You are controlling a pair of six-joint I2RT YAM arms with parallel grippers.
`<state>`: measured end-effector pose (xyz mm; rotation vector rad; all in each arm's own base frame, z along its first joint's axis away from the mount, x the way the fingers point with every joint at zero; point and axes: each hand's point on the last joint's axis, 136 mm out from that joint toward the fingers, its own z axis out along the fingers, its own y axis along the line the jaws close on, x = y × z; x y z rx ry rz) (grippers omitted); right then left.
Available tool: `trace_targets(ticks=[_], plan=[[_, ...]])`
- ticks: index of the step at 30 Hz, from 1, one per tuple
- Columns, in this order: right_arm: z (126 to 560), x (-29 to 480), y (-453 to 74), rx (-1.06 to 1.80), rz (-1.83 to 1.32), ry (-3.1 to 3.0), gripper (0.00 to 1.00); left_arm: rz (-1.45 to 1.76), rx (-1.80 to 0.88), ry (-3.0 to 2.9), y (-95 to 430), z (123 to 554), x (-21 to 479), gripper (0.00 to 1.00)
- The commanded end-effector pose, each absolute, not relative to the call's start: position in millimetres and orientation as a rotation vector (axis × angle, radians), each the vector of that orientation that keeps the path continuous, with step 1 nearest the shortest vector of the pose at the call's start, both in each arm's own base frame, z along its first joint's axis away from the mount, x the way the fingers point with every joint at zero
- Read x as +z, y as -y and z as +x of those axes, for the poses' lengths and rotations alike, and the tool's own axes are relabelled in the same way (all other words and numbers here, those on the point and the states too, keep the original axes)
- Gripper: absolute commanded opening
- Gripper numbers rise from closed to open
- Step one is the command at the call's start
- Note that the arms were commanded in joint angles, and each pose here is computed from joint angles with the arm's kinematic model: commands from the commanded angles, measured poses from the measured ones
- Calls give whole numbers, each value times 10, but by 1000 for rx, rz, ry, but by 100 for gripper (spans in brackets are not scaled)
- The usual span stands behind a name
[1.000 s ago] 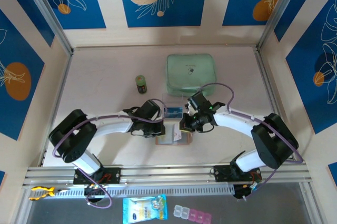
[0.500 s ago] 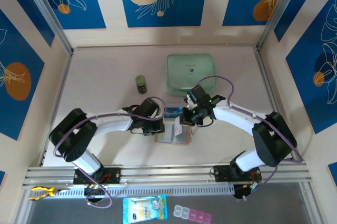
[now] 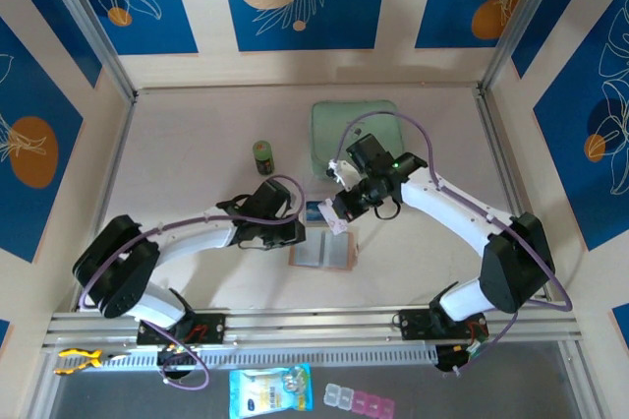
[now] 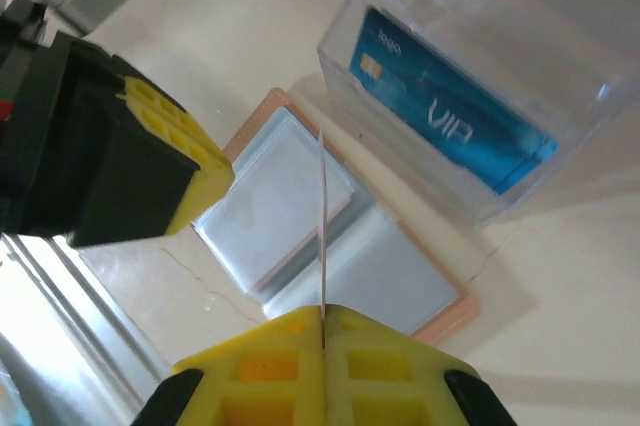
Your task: Take the credit cards out of the card holder
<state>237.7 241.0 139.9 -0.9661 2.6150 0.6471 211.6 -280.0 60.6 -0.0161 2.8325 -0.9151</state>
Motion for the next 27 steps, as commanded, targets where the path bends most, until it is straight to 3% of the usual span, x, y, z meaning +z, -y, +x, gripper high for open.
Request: trace_targets(ticks=[1, 10, 27], plan=[[2422, 1461, -2366, 428, -1424, -2357, 0, -31, -828, -2840, 2607, 2096, 547, 13], [2888, 1675, -2389, 247, -1654, -2168, 0, -39, -824, -2895, 2526, 1962, 350, 22], [3253, 1527, -2574, 386, -1876, -2109, 0, -118, -943, -2906, 2568, 1850, 249, 23]])
